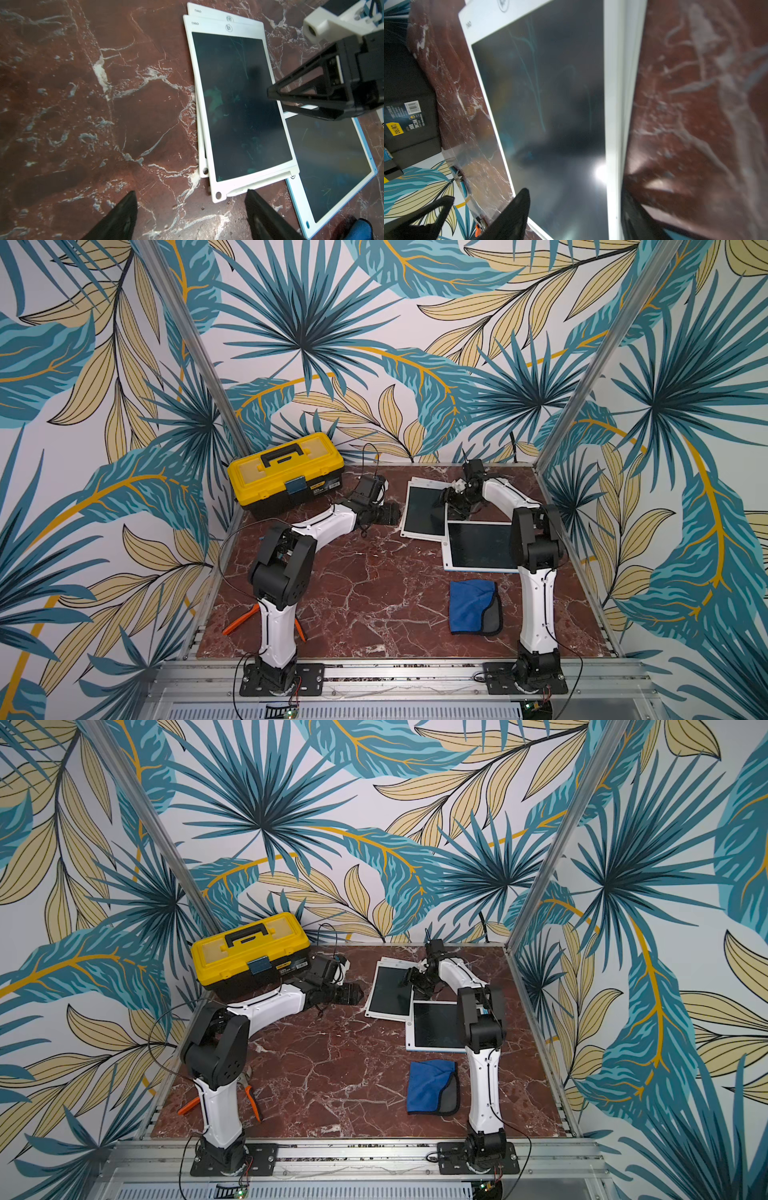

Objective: Wipe the drawing tablet
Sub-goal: Adjust the drawing tablet at the center of the board, then move the drawing tablet to the center of the board.

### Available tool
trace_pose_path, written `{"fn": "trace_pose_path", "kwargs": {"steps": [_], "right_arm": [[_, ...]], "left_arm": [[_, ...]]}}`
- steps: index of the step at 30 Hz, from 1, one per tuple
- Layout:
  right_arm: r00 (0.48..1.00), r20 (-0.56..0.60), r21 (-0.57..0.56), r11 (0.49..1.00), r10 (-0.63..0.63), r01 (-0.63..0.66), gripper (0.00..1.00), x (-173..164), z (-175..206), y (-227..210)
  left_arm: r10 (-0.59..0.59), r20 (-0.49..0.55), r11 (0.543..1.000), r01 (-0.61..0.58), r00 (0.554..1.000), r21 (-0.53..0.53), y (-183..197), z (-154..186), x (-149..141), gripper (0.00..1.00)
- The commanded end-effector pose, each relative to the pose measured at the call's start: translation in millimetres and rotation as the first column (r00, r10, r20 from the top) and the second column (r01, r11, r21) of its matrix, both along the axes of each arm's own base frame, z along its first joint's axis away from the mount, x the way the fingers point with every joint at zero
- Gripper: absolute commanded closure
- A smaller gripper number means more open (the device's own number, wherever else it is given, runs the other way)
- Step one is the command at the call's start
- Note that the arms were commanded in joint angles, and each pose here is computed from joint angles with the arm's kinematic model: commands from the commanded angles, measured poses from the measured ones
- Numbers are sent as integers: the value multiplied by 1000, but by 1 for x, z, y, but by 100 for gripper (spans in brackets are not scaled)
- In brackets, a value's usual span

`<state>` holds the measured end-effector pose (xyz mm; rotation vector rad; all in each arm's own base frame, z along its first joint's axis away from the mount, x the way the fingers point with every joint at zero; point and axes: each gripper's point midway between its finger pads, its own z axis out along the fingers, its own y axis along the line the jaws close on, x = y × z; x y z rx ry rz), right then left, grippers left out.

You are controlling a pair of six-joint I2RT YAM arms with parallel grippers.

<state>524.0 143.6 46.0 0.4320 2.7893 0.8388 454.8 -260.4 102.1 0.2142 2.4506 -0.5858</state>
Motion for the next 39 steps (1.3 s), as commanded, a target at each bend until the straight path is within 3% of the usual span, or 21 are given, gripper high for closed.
{"fn": "trace_pose_path", "kwargs": {"steps": [1,8,12,15,17,20,23,26,31,39], "right_arm": [[999,-35,37,999,36,-34,31,3,-8,21],[994,-9,77,991,107,-106,31,5,-4,74],[994,-21,85,991,106,-104,31,5,-6,83],[1000,-17,16,1000,-6,6,27,9,3,38],[986,-5,-5,986,-168,167,27,8,12,-23],[948,-11,-81,946,-317,315,25,-18,21,-103],[921,44,-174,905,-387,389,24,-47,38,-151],[891,46,-283,850,-451,445,20,-71,40,-183],[841,-6,-423,763,-542,489,18,-102,28,-217],[775,-83,-414,729,-627,545,17,-106,-6,-252]], "left_arm": [[-4,40,1000,5,999,-26,2,26,-8,17],[7,55,1000,-6,998,-4,12,30,-17,16],[7,54,1000,-6,998,-14,13,33,-20,16],[-22,19,997,23,1000,-70,4,35,-29,16],[-55,-22,991,52,998,-125,-6,35,-40,16],[-94,-58,980,82,994,-180,-21,32,-58,16],[-147,-61,970,131,987,-206,-45,27,-76,16],[-166,-89,960,140,982,-244,-71,20,-84,17],[-212,-249,928,115,945,-355,-111,-3,-88,23],[-178,-244,945,96,953,-313,-115,-11,-92,23]]}}
